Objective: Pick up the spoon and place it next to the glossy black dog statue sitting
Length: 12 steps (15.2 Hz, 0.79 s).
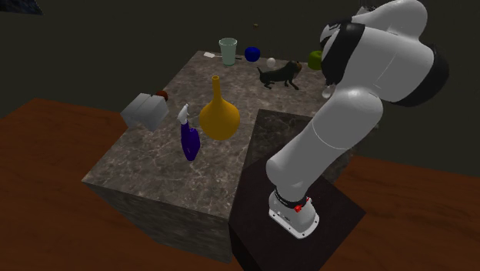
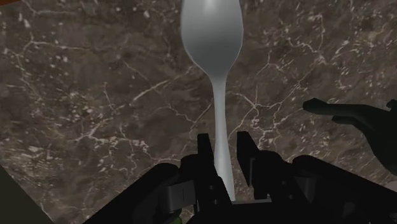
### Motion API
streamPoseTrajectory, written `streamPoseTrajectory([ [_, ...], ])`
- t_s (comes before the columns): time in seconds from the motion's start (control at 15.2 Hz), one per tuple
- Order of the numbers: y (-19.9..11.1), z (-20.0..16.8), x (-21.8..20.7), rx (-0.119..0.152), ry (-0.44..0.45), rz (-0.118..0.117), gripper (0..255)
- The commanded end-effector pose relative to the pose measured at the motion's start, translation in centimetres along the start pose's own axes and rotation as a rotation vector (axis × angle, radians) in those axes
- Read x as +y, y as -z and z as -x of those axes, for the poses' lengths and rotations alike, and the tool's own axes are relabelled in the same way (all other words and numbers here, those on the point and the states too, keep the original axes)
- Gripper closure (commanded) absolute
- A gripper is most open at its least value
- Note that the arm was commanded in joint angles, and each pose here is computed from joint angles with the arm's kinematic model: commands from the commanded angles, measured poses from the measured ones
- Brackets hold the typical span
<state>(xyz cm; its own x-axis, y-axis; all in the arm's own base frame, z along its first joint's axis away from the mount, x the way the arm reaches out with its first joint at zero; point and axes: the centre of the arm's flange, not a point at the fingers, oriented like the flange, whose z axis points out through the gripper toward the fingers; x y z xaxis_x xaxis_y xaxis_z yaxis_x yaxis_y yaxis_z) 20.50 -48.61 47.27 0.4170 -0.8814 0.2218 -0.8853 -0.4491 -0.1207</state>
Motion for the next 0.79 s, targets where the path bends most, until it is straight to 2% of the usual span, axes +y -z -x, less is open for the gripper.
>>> streamPoseTrajectory([
  [0.0,-1.0,0.4,0.0,0.000,0.000,0.000,255],
  [0.73,-6.6,1.7,0.7,0.000,0.000,0.000,255],
])
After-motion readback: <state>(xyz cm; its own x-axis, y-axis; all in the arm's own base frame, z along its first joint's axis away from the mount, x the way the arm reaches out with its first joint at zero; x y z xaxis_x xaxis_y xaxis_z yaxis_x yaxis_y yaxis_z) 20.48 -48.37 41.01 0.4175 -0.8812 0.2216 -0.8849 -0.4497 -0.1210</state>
